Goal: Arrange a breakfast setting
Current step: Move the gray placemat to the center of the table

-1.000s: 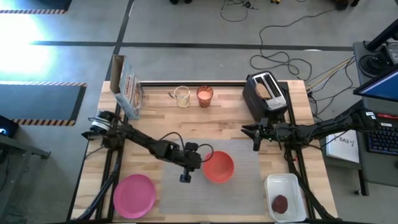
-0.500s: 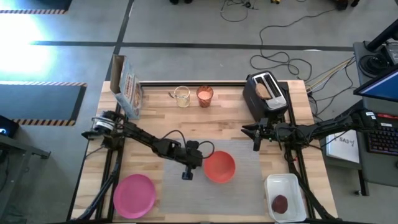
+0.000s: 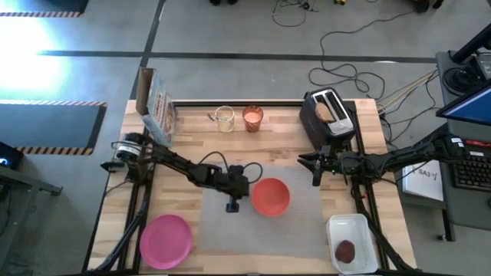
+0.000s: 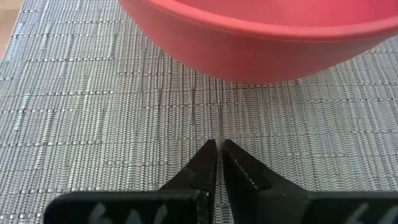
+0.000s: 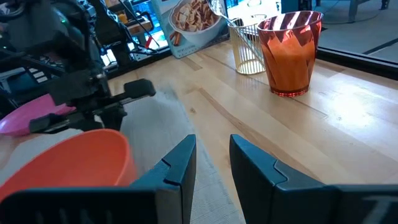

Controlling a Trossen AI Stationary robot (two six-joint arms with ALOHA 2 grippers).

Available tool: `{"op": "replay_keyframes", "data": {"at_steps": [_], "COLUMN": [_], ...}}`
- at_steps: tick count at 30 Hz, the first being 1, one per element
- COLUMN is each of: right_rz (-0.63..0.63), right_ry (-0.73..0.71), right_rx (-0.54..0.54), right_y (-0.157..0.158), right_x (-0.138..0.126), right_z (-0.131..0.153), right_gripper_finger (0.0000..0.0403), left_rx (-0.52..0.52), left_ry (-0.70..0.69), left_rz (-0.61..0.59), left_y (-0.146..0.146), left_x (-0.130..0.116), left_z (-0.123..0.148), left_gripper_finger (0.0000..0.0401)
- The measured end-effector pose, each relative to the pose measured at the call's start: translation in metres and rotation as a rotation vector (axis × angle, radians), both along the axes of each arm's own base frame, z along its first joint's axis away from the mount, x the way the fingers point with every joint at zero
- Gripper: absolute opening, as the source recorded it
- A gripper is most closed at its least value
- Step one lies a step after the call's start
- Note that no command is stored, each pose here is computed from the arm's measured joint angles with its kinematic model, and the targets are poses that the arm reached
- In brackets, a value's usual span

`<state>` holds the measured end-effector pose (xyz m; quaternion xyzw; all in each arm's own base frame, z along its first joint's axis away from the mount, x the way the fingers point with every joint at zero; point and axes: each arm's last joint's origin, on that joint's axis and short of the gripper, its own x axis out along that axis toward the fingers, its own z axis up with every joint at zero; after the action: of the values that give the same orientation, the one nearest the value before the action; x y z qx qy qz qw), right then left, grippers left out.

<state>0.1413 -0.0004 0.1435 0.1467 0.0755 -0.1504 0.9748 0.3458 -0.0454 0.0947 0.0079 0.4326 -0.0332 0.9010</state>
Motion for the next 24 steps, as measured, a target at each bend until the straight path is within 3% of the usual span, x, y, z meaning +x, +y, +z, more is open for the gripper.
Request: {"op": "replay_keyframes", "data": {"at_steps": [24], "right_rz": [0.0], "right_ry": [0.0], "right_rx": [0.0], "right_y": [0.0], "right_x": [0.0], "right_z": [0.0], "right_gripper_finger": [0.0086], "left_rx": [-0.054], "left_ry": [0.031], "left_rz": [0.197], "left_y": [0.054], "left_x": [-0.015], "left_z": [-0.006], "left_gripper_finger": [0.0011]}}
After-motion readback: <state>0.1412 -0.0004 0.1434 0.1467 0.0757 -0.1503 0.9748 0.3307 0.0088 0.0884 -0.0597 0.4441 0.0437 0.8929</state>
